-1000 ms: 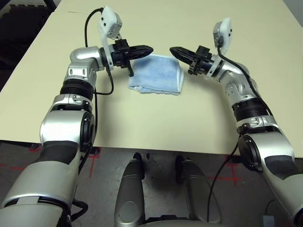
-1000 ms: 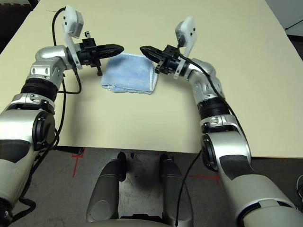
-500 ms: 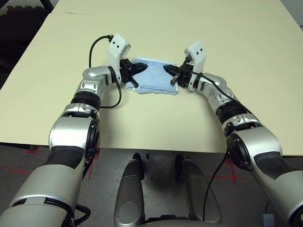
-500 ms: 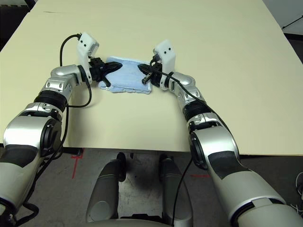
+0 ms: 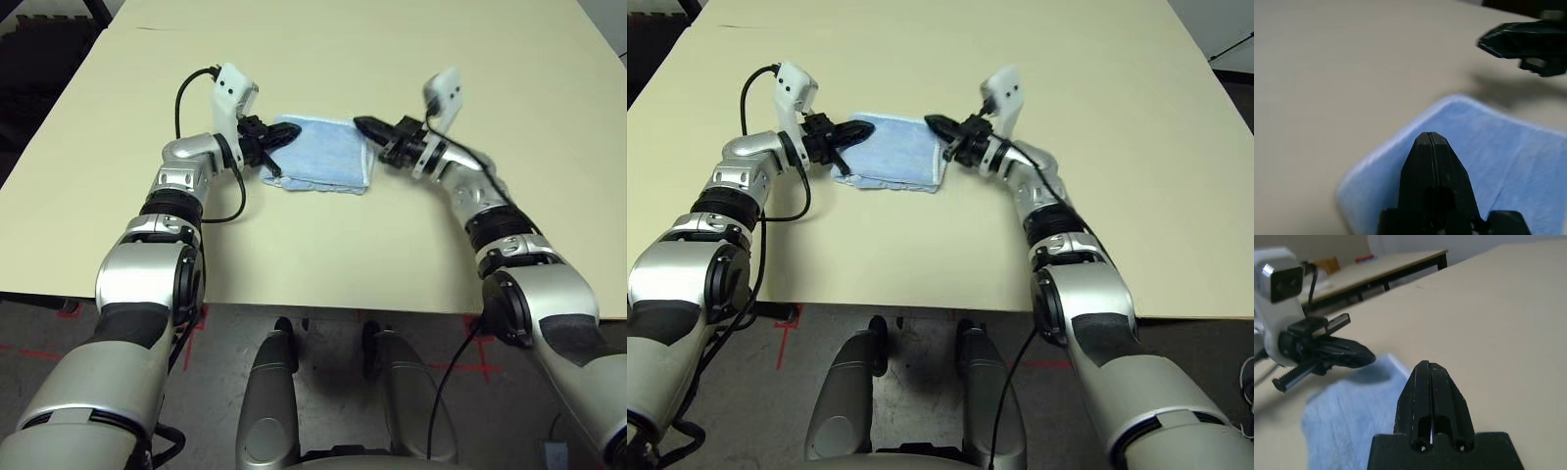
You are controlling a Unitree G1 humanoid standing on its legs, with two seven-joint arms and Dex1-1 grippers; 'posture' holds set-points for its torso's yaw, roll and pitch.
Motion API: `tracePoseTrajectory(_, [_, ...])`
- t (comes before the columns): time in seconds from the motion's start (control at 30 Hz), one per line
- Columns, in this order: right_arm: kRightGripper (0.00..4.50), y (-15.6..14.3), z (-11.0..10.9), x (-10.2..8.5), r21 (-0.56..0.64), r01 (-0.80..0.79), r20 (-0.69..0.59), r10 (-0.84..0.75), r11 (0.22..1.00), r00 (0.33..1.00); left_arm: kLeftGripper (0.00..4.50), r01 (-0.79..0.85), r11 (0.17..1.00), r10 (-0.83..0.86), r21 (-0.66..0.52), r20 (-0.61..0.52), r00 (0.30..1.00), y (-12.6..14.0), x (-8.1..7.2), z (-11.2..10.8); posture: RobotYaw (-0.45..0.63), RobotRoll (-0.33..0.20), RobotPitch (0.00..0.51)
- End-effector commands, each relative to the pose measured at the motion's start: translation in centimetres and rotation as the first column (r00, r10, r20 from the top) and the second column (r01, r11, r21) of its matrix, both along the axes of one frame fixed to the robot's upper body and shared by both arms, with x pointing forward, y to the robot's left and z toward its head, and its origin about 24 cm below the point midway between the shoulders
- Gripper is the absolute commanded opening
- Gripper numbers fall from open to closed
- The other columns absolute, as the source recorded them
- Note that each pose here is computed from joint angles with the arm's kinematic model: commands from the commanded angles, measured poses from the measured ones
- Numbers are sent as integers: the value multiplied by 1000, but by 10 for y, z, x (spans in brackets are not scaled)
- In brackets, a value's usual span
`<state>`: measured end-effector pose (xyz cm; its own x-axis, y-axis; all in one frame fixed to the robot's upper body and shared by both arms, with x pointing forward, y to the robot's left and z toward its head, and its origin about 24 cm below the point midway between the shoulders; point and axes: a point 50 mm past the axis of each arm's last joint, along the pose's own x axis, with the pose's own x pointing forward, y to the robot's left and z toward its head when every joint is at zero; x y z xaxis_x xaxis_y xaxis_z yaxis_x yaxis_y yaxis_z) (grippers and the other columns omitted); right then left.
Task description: Fold the towel and set it aside.
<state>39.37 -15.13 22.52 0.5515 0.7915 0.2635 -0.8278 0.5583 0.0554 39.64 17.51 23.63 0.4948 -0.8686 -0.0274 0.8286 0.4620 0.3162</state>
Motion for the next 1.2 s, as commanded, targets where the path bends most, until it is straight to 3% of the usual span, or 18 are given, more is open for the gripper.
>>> tracePoseTrajectory(0.03, [737,-21,0,-12,81,-50,-166,63,995,984,1004,64,997,-67,47,68,995,9,-8,3,-28,0,281])
tracePoseTrajectory(0.23, [2960,-51,-11,-35,63,-99,-412,117,993,904,3261,166,979,-173,118,50,984,31,-24,-6,-28,0,287])
tracePoseTrajectory(0.37, [4425,-57,-12,-38,57,-79,-469,96,995,878,4500,211,965,-221,155,50,974,37,-31,-4,-26,0,285])
tracePoseTrajectory(0.53, [4477,-54,-16,-39,59,-76,-540,96,995,836,4500,249,948,-264,197,56,963,42,-37,-3,-18,0,281])
tracePoseTrajectory(0.93, [4477,-30,-25,-40,244,-55,-763,227,968,605,4500,283,937,-301,203,62,952,43,-44,1,10,0,283])
tracePoseTrajectory(1.2, [4477,-22,-29,-41,248,-20,-824,222,969,522,4500,295,934,-312,201,61,948,41,-46,1,26,0,286])
